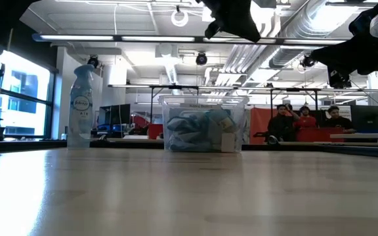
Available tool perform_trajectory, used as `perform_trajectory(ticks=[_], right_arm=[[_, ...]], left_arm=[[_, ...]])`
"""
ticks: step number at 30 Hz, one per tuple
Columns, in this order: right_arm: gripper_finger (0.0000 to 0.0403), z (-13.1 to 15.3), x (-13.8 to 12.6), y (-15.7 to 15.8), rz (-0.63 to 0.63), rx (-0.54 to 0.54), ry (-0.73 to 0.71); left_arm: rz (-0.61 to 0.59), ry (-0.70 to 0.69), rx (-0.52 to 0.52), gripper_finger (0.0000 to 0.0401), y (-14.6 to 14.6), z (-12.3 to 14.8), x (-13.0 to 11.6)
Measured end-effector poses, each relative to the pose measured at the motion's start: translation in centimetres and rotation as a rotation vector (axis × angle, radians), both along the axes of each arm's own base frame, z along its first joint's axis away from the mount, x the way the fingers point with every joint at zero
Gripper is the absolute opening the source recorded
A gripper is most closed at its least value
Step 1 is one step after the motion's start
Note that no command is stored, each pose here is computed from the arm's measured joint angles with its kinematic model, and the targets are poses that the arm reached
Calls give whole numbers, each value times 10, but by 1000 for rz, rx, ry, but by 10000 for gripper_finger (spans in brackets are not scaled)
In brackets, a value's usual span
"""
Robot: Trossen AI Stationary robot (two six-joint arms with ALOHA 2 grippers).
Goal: Sort microfiber towel by color & place in baskets
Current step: Return to Home Position
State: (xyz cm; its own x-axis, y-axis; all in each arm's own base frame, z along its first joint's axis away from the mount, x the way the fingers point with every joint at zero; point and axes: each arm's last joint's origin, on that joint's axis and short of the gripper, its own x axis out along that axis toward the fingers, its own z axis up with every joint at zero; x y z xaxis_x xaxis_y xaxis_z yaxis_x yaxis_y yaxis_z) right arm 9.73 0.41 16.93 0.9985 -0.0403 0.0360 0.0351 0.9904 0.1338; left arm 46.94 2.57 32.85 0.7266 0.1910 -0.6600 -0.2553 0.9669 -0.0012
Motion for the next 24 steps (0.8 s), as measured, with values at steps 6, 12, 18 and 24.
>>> perform_trajectory(ticks=[6,12,18,24], right_arm=[[0,0,0,0,0,0,0],[0,0,0,0,0,0,0],[0,0,0,0,0,0,0],[0,0,0,0,0,0,0]], left_arm=[[-60,78,39,0,-10,-1,-7],[-115,213,63,0,-14,-9,-16],[-195,318,108,0,-23,-15,-23],[-286,393,108,0,-28,-16,-32]])
